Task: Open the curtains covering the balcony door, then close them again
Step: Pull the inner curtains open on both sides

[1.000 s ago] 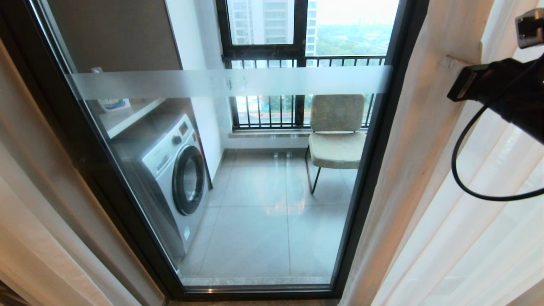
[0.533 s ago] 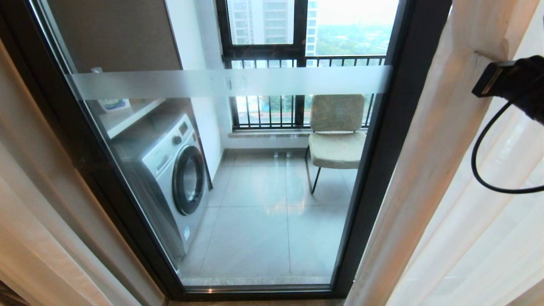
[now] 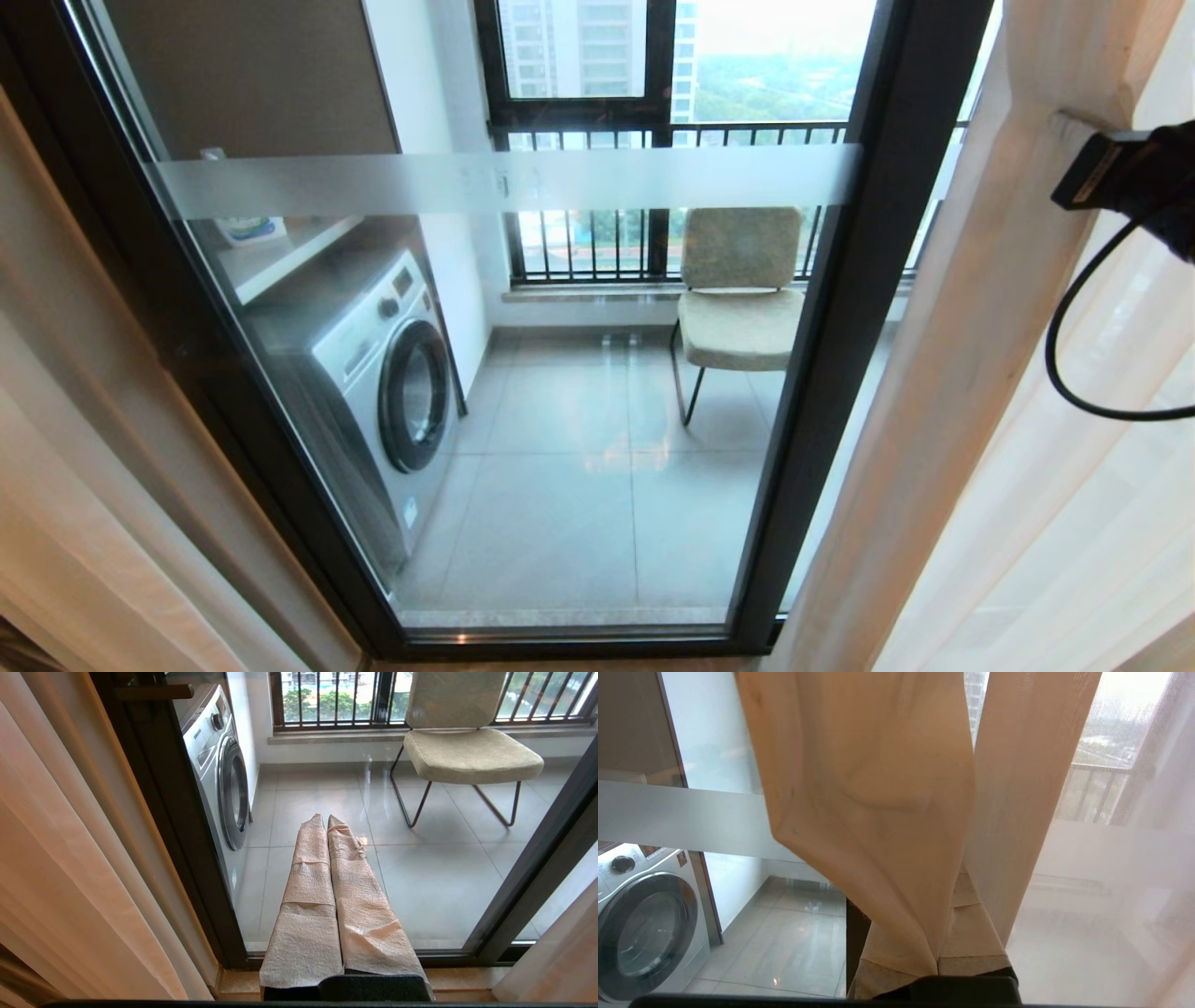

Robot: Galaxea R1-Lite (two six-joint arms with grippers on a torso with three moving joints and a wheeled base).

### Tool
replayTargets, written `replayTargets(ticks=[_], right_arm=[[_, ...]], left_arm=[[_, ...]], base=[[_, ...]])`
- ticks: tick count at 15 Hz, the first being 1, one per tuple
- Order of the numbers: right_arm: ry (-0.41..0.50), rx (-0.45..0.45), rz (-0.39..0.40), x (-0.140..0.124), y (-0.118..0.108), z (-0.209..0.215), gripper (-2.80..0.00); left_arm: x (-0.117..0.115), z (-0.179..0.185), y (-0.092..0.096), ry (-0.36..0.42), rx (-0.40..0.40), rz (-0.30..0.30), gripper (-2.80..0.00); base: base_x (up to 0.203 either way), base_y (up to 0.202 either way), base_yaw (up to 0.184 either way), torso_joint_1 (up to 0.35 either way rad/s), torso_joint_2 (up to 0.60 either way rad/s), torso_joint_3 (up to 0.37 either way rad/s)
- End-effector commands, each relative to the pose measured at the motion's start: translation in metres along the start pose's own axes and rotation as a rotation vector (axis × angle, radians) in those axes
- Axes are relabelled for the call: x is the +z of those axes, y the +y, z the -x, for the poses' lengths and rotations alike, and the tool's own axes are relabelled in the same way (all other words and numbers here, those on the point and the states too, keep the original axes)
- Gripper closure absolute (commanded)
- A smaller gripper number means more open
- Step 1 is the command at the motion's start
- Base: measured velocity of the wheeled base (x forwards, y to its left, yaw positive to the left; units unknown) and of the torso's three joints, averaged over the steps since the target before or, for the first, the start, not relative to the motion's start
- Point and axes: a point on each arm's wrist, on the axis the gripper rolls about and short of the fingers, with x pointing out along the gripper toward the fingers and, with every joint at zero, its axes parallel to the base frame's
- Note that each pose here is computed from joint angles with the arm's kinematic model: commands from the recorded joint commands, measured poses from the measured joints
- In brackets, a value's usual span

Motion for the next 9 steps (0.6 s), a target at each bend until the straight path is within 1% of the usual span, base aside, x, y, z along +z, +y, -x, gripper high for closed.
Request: replayTargets(ticks=[1, 9], right_arm=[[-0.002, 0.001, 0.002, -0.0010, -0.0001, 0.0001, 0.00], [0.007, 0.003, 0.000, -0.0038, 0.0002, 0.0001, 0.00]], left_arm=[[0.0001, 0.0001, 0.0000, -0.001, 0.001, 0.001, 0.00], [0.0002, 0.0001, 0.0000, -0.002, -0.001, 0.000, 0.00]], base=[[0.000, 0.000, 0.000, 0.000, 0.00, 0.000], [0.000, 0.000, 0.000, 0.000, 0.00, 0.000]])
